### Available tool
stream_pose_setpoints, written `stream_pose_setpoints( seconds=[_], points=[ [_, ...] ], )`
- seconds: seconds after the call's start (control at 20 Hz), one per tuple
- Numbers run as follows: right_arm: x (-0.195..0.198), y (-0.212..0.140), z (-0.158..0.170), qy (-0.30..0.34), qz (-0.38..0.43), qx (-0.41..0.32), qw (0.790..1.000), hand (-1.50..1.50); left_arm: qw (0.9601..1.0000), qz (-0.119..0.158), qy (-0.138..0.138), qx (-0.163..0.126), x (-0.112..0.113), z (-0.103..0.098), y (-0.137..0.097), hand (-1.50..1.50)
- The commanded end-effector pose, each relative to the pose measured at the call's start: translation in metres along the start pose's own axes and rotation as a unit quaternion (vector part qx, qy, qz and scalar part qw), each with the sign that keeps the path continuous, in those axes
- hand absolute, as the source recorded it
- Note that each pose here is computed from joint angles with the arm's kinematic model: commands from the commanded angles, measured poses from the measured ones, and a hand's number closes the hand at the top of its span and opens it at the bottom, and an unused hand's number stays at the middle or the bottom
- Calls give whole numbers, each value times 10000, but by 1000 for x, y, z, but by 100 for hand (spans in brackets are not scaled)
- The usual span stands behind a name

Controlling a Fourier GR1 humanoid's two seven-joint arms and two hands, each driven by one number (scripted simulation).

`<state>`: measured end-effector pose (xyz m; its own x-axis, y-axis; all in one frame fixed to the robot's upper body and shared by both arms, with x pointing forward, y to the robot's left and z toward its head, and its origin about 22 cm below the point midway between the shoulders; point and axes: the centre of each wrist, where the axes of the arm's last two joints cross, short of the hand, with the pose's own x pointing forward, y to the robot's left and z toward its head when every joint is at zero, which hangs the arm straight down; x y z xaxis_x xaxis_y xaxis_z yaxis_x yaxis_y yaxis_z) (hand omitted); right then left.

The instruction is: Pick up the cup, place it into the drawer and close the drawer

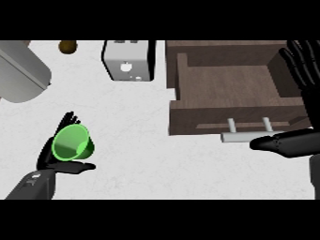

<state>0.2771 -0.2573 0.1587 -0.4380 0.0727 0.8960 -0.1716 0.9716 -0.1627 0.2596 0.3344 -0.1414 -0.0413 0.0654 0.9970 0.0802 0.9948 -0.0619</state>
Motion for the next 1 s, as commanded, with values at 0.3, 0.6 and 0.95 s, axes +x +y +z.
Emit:
stream_pose_setpoints(
  seconds=[0.3,0.6,0.95],
  points=[
    [2,-7,2,84,131,5,9999,-150,9887,-282,-1474,18,5,-13,-12,150],
    [-15,2,-7,103,15,-103,9999,-150,9775,-86,-2045,506,22,-47,-26,150],
    [4,-13,-6,118,97,-56,9999,-150,9649,359,-2367,1080,11,-40,-41,150]
  ],
)
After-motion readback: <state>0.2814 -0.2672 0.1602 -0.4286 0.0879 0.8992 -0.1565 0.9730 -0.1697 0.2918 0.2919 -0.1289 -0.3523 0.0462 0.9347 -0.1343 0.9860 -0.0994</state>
